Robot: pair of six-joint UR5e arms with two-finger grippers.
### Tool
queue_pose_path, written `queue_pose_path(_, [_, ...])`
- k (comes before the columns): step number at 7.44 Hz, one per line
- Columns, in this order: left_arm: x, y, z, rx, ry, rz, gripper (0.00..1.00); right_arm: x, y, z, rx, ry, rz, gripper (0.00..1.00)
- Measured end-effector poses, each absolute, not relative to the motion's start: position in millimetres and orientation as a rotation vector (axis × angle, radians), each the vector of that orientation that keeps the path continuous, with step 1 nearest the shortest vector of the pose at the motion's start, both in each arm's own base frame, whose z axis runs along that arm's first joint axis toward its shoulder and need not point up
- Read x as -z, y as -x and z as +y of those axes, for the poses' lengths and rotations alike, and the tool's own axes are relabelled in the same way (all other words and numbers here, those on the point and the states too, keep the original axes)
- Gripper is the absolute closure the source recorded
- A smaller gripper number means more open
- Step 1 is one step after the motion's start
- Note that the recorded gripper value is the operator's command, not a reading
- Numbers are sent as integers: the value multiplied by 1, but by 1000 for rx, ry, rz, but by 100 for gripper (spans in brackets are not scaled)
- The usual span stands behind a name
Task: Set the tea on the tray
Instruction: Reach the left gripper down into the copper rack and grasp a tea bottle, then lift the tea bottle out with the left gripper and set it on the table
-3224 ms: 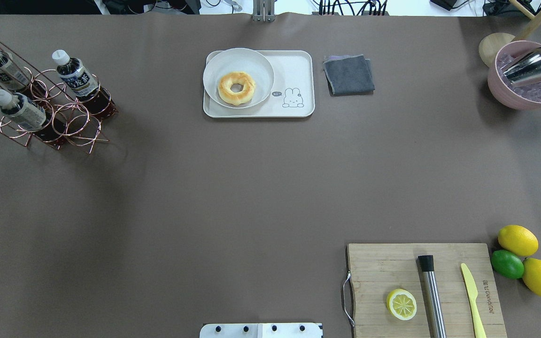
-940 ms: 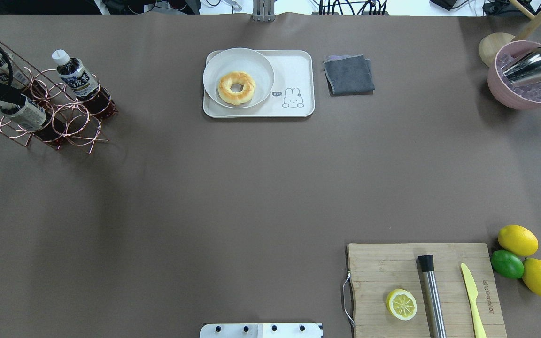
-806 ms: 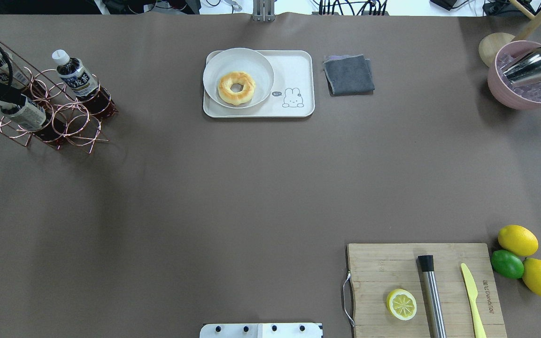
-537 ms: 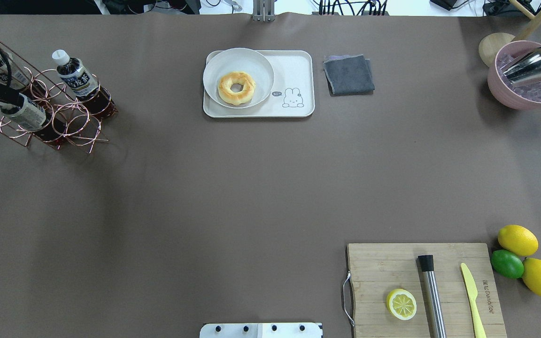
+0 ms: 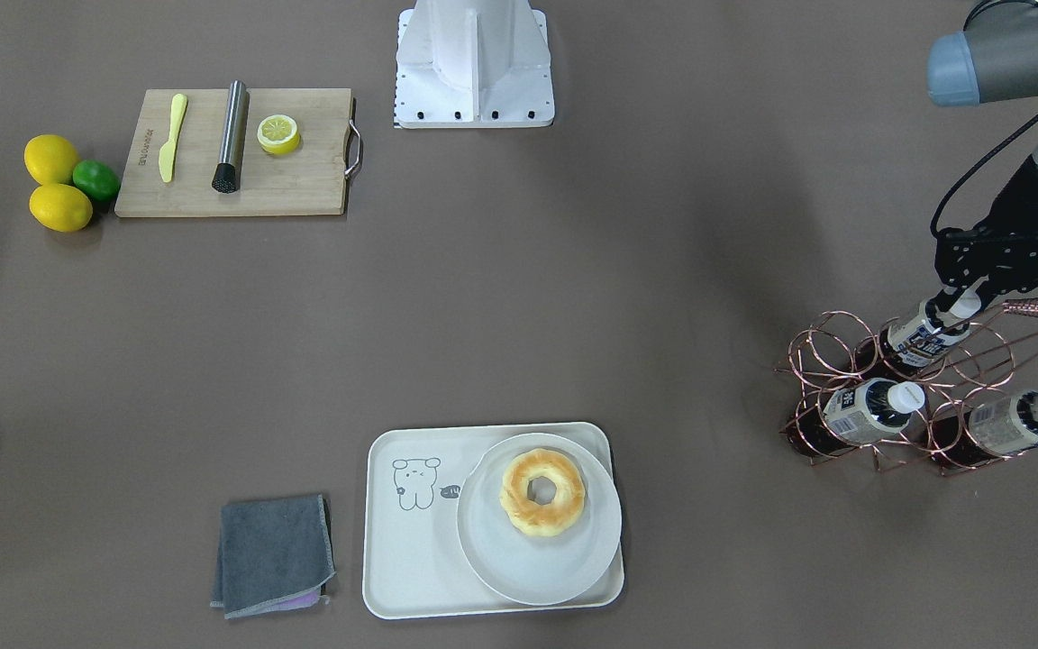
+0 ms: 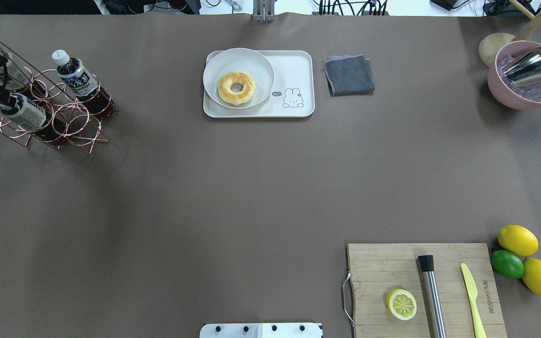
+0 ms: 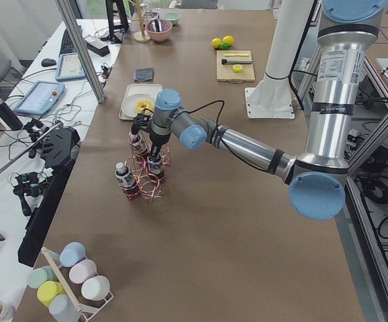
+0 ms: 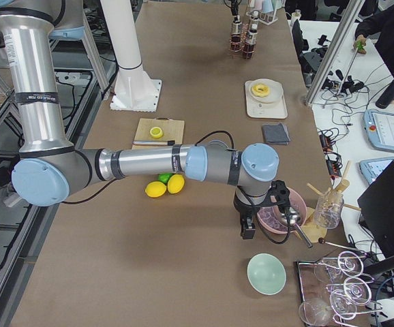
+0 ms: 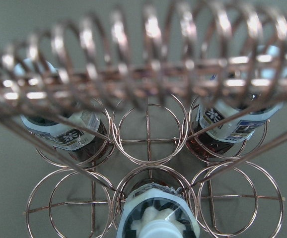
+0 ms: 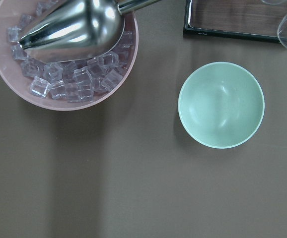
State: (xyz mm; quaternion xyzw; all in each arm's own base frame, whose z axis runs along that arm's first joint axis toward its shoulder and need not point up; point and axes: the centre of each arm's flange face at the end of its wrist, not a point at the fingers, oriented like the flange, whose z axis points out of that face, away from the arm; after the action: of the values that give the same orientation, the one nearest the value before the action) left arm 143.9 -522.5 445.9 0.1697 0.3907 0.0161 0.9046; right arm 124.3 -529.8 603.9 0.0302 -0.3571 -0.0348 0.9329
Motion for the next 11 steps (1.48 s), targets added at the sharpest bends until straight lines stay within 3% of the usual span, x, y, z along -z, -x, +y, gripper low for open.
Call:
queue_pose_path(4, [-409, -104, -519, -16, -347, 845, 100, -607, -124, -528, 70, -57, -731, 0])
queue_pose_path(7, [-325, -42, -519, -18, -371, 784, 100, -610, -124, -528, 68, -55, -732, 0])
queue_pose_path(11, [-269, -26, -468, -31, -340, 761, 100, -613, -124, -526, 66, -49, -733, 0])
